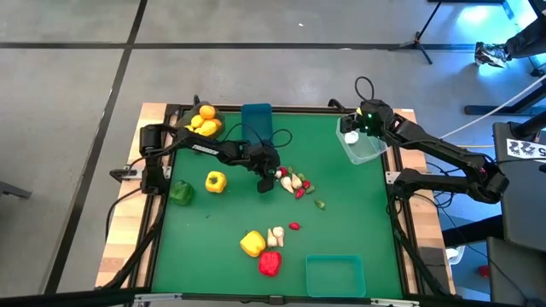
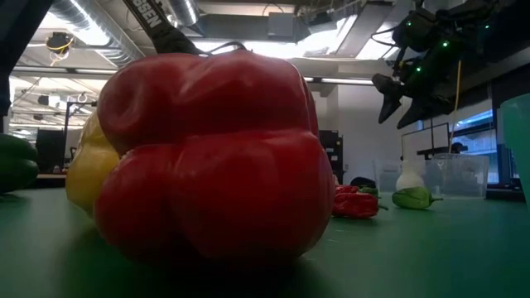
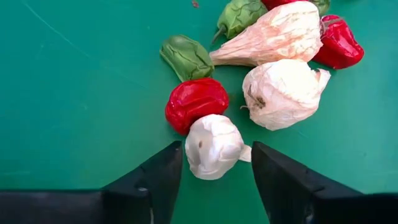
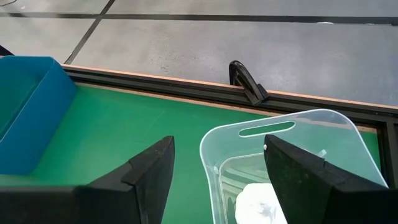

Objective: Sort produce into baskets
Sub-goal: Put the white garlic into white transparent bin

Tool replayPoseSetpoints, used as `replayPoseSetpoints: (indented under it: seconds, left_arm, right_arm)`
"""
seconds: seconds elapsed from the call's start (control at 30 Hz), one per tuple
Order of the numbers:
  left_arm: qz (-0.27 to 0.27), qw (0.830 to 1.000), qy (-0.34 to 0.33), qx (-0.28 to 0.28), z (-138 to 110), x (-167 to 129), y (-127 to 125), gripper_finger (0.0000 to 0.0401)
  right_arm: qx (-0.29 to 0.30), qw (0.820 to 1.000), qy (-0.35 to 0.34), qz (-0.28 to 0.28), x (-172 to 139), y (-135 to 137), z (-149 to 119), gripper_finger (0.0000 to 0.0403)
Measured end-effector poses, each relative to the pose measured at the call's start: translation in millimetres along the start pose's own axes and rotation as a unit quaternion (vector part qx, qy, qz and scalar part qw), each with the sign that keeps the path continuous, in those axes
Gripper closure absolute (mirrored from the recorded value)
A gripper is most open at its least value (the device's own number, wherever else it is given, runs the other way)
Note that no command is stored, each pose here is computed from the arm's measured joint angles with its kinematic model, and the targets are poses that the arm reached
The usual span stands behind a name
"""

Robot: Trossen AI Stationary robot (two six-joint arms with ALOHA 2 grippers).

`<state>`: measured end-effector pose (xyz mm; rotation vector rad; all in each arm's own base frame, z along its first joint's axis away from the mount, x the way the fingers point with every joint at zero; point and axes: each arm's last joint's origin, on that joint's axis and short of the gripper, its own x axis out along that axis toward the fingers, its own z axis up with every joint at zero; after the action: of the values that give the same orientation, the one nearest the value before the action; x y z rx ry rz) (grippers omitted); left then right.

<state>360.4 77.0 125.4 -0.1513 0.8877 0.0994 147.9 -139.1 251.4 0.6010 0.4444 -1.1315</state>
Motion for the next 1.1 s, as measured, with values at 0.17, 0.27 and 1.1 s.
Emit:
replayPoseSetpoints:
  seconds: [0.17, 0.27, 1.1]
  left_arm:
    - [0.000, 1.000, 0.002, -0.002, -0.4, 0.0, 0.0, 0.0241]
    - [0.000, 1.000, 0.002, -0.008, -0.4, 0.0, 0.0, 0.0255]
    - [0.005, 0.997, -0.054, -0.058, 23.3, -38.6, 2.9, 0.0308]
  right_arm:
    - [0.000, 1.000, 0.000, 0.000, 0.0, 0.0, 0.0, 0.0162]
    - [0.000, 1.000, -0.001, 0.000, 0.0, 0.1, 0.1, 0.0162]
    - [-0.079, 0.959, -0.038, 0.269, -7.1, 24.1, 18.3, 0.0162]
